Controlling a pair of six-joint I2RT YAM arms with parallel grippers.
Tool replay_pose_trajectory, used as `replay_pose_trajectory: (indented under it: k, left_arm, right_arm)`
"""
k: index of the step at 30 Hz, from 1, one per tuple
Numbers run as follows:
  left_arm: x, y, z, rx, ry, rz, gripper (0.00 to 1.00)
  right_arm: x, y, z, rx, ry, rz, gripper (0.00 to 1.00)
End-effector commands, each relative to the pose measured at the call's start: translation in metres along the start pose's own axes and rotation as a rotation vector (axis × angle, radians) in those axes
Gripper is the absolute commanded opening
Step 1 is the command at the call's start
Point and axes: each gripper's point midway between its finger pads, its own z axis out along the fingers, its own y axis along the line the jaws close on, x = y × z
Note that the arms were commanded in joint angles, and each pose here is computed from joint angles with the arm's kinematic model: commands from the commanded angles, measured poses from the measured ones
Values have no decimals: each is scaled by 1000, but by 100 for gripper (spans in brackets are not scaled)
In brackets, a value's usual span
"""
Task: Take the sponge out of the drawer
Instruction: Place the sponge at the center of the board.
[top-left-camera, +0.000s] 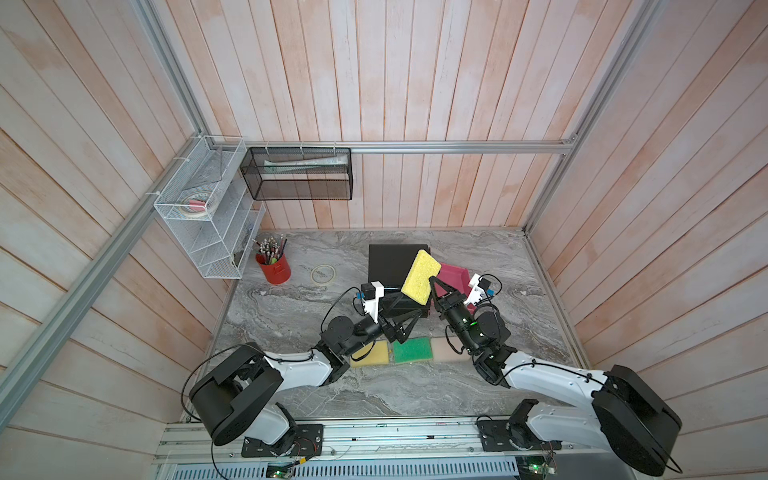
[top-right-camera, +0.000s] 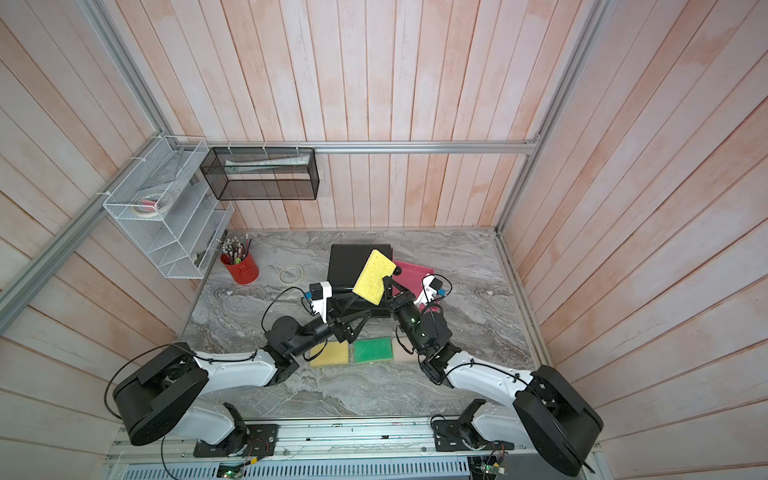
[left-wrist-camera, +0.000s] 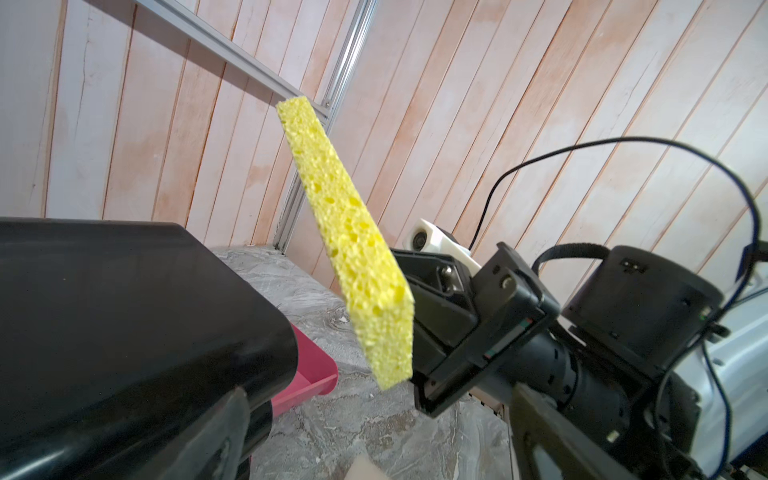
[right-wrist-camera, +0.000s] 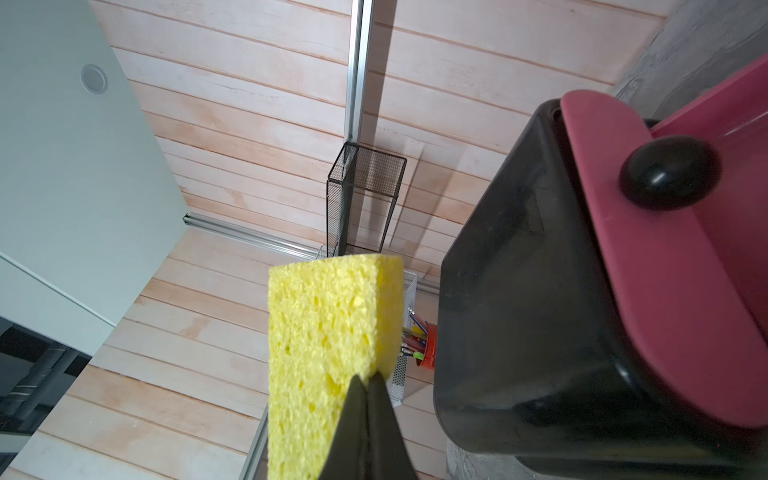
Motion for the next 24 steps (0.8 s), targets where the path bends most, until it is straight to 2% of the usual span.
replay_pose_trajectory:
  k: [1,7,14,24]
  left_arm:
    - [-31,-10,5,38,-130,-7,99]
    - [-34,-14,9,73,-149,-52,94]
    - [-33,-9,12,60,-163,-72,72]
    - [-39,-9,12,50,-193,-63,57]
  right_arm:
    - [-2,29,2,-109,-34,40,0]
    - [6,32,5,-124,-11,58,0]
    - [12,34,5,-128,1,79,0]
    - [22,30,6,-105,21,82,0]
